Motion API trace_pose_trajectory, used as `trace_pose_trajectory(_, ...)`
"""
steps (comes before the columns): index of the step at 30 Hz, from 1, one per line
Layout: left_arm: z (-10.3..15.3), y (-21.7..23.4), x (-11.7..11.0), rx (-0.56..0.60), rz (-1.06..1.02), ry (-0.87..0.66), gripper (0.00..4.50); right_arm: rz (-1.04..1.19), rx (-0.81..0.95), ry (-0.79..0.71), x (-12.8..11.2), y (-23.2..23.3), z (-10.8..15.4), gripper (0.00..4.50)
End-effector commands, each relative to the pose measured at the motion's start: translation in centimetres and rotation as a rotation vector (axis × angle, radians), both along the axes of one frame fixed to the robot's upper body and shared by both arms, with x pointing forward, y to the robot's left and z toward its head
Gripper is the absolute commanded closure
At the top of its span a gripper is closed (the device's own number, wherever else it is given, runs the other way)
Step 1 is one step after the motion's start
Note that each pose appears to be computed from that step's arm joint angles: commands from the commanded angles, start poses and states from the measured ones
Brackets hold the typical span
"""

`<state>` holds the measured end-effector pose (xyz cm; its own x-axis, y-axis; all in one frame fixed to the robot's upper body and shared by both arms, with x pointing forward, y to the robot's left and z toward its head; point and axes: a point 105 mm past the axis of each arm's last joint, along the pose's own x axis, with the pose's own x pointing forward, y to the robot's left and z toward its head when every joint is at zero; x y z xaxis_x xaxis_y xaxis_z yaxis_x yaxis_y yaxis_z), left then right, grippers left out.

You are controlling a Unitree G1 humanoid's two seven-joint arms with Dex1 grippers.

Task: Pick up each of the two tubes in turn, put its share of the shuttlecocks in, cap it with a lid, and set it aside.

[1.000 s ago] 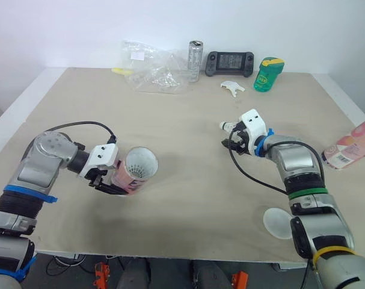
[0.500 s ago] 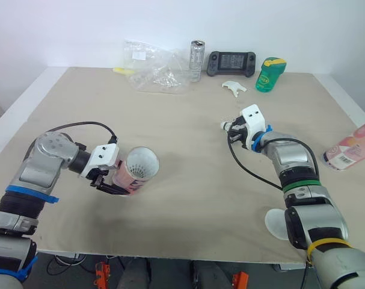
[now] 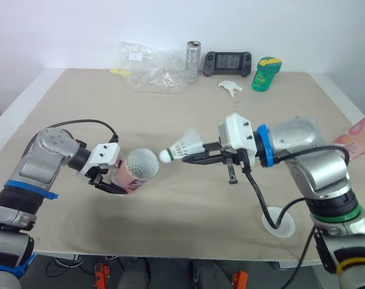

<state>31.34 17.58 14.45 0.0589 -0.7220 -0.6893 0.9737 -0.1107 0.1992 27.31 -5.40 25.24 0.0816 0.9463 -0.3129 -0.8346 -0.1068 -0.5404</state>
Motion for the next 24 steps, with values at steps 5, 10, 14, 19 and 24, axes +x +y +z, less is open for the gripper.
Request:
trace_pose_trajectory(5, 0.2, 0.1, 0.4, 0.039, -0.019, 0.003, 1.33, 0.052, -0.195, -0.108, 0.8, 2.4, -0.7, 4.38)
trace_pose_trajectory(10, 0.1, 0.0, 0.3, 0.034, -0.023, 0.015, 1.33, 0.056, -0.24, -0.137, 1.6, 4.0, -0.8, 3.8)
trace_pose_trajectory(14, 0.1, 0.0, 0.5, 0.034, -0.014, 0.015, 1.33, 0.171, -0.242, -0.079, 0.1, 5.4, 0.0, 2.17)
trace_pose_trajectory(19, 0.1, 0.0, 0.5, 0.029, -0.01, 0.018, 1.33, 0.27, -0.144, -0.01, -1.9, 4.7, 2.2, 0.25)
trace_pose_trajectory(24, -0.1, 0.3, 0.4, 0.028, -0.004, 0.022, 1.33, 0.152, -0.097, 0.04, 0.2, 2.8, 2.6, 0.12)
